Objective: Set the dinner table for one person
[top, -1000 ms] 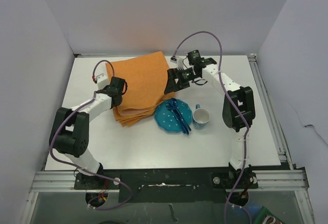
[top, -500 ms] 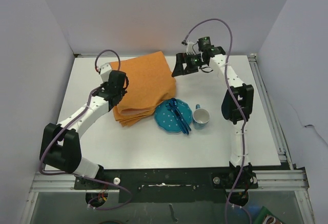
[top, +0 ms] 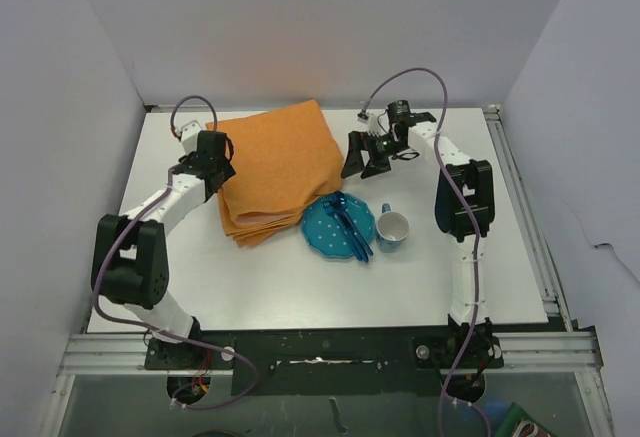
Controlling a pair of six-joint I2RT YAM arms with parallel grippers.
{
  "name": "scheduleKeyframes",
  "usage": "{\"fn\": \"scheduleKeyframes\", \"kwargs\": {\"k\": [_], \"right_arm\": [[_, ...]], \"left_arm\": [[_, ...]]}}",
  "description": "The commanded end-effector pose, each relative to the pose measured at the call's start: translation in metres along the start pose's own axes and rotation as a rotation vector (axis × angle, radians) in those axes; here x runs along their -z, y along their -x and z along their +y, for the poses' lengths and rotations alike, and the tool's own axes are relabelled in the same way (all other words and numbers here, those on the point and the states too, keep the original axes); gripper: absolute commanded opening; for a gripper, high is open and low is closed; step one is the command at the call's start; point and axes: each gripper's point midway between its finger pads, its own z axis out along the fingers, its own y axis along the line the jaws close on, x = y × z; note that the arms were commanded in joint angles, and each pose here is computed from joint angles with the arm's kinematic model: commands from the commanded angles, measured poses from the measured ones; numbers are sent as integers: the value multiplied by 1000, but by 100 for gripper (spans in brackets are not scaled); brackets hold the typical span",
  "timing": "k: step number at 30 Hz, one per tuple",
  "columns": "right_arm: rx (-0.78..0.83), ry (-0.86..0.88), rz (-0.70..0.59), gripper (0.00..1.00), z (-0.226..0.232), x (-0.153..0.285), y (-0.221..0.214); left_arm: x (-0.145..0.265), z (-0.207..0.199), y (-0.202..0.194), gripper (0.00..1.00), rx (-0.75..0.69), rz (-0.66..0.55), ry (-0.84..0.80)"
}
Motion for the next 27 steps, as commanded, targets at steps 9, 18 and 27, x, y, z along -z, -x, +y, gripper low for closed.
{"fn": "scheduleKeyframes", "kwargs": {"k": [9,18,27], "right_arm": [[148,76,-143,95,74,48,13],[157,84,-144,95,79,50,13],[166,93,-169,94,93,63,12]], "left_arm": [[-99,-31,7,57,80,111,-104],[-127,-2,-43,58,48,250,-2],[-146,50,-65,21,18,294,169]]}}
